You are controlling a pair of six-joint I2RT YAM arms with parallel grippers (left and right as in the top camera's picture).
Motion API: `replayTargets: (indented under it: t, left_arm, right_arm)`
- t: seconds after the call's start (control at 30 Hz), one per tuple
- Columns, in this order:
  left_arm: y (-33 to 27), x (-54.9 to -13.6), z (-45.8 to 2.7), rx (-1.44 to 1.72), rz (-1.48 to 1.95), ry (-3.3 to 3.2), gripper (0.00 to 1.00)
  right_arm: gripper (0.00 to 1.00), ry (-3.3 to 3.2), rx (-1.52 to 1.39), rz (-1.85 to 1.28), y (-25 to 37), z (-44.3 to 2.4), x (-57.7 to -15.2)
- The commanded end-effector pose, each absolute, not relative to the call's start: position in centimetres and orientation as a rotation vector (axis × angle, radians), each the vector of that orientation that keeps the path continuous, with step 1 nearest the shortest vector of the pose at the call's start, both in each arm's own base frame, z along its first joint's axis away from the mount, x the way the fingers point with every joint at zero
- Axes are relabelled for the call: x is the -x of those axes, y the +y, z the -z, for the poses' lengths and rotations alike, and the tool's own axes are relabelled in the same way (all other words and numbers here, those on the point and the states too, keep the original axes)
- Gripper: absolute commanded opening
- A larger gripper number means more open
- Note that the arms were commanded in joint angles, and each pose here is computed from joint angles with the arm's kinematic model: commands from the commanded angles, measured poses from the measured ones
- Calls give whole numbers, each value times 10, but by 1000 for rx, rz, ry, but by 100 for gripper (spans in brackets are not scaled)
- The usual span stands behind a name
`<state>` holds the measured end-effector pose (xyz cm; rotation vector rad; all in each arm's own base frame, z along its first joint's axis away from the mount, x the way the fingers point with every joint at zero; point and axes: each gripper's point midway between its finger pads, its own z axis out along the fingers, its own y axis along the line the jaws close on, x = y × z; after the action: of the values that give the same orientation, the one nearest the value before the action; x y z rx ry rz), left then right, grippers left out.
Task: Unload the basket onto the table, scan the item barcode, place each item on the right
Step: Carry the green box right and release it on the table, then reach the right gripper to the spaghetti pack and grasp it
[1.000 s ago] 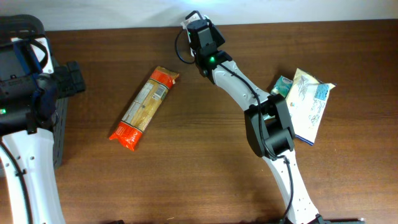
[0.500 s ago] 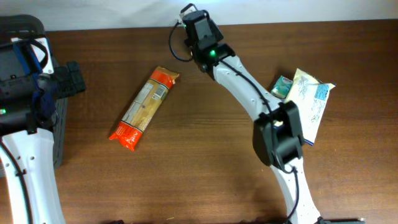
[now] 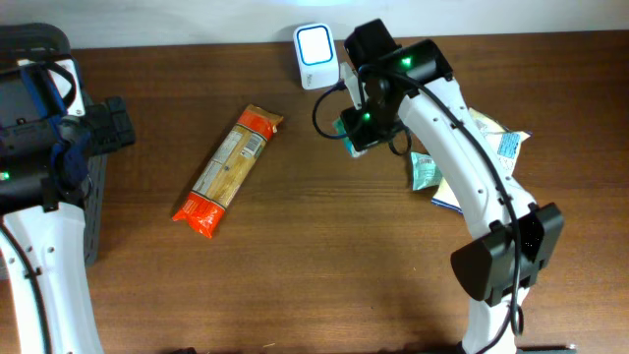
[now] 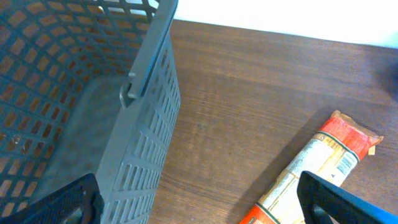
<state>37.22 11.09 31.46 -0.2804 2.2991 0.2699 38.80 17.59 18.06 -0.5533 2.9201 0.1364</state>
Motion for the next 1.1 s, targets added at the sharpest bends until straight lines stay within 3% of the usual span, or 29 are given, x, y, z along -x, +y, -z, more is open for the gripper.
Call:
replayTargets:
  t: [0.0, 0.13, 0.3, 0.4, 0.5, 0.57, 0.6, 0.63, 0.77, 0.97, 1.07]
  left_arm:
    - [113, -372, -320, 297, -276, 2283, 99]
    - [113, -372, -320, 297, -276, 2283, 99]
    - [113, -372, -320, 297, -276, 2283, 99]
    - [113, -372, -320, 297, -276, 2283, 99]
    - [113, -372, -320, 297, -276, 2283, 99]
    - [113, -371, -320, 297, -276, 2283, 99]
    - [113, -372, -320, 297, -276, 2283, 99]
    - [113, -371, -320, 297, -276, 2283, 99]
    - [113, -372, -320, 297, -276, 2283, 99]
    - [113, -372, -320, 297, -276, 2283, 99]
    - [113, -371, -320, 297, -276, 2283, 99]
  right_arm:
    - [4, 3090, 456, -66, 151, -132, -370]
    - [4, 3327, 268, 16, 107, -73, -329]
    - [5, 3364, 185, 17, 88, -69, -326]
    - [36, 3388, 185, 25, 86, -70, -320]
    - [49, 3417, 186, 32, 85, -72, -313]
    - [67, 3437, 174, -65, 94, -73, -309]
    - [76, 3440, 187, -122, 100, -74, -308]
    - [99, 3435, 235, -208, 107, -75, -307]
    - [99, 3366, 243, -236, 113, -90, -324]
    - [99, 2917, 374, -958, 216, -165, -384]
    - [99, 2707, 438, -1066, 272, -185, -408]
